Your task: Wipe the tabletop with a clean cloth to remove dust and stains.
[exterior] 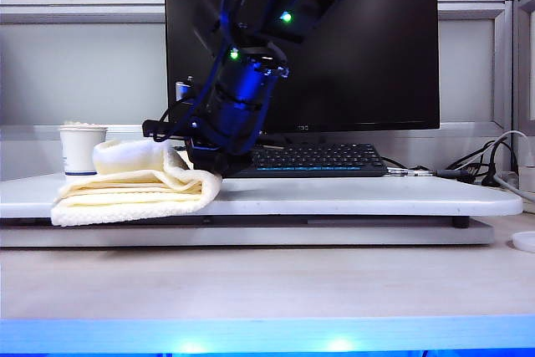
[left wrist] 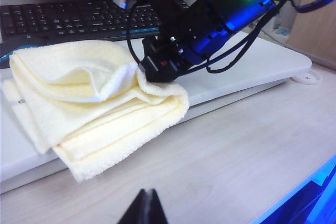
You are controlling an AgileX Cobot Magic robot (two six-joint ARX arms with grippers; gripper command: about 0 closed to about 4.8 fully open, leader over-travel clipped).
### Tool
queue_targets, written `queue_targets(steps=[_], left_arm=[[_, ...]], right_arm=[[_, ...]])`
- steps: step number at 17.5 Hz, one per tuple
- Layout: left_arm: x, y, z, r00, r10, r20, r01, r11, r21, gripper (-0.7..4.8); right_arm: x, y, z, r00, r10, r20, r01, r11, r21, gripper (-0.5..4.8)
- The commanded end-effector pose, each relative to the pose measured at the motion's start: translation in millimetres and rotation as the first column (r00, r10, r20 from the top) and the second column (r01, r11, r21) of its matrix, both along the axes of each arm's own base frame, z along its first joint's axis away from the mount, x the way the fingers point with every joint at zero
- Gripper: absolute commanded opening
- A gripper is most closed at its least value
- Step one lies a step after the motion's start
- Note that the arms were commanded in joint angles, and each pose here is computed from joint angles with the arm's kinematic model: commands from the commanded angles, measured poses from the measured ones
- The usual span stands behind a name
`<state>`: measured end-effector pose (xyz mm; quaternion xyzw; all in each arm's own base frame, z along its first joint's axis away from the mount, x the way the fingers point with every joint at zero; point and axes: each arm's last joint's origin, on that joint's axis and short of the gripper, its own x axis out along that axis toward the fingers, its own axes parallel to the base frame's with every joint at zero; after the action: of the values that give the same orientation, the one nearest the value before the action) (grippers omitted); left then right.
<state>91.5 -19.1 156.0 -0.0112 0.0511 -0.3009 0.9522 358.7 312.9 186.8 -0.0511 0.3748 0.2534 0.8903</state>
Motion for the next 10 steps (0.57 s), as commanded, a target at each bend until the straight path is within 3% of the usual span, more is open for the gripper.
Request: queue_targets(steps=[1,2,3,4,6,8,10], left_arm=[[0,0,-1,1.0,-0.005,-0.004,0.005,1.0,0.0,-0.04],[0,0,-1,1.0,-0.005,-0.004,0.005,1.0,0.0,-0.04],[0,0,-1,1.0,-0.005,-0.004,0.005,1.0,0.0,-0.04],[0,0,-1,1.0,-0.005,-0.004,0.005,1.0,0.0,-0.04],[0,0,-1,1.0,-0.004,-0.004,0.004,1.0,0.0,-0.03],[0,0,-1,1.0,-0.004,-0.004,0.004,1.0,0.0,0.49],[0,0,-1,1.0,-0.003,-0.004,0.003,1.0,0.0,0.53]], right_arm=[[1,-17,-18,0.993,-0.031,-0.117,0.02,0.995,-0.097,1.14],[3,-20,-13,0.993,-0.047,-0.112,0.038,0.996,-0.079,2.57],[6,-23,-6,0.994,-0.053,-0.099,0.047,0.997,-0.061,2.85],[6,-23,2,0.996,-0.051,-0.079,0.048,0.998,-0.043,2.85],[4,-25,29,0.999,-0.045,-0.004,0.045,0.999,0.015,3.45],[-3,-31,73,0.992,-0.034,0.118,0.022,0.995,0.096,3.52],[-13,-40,113,0.973,-0.045,0.225,0.012,0.989,0.147,3.61]])
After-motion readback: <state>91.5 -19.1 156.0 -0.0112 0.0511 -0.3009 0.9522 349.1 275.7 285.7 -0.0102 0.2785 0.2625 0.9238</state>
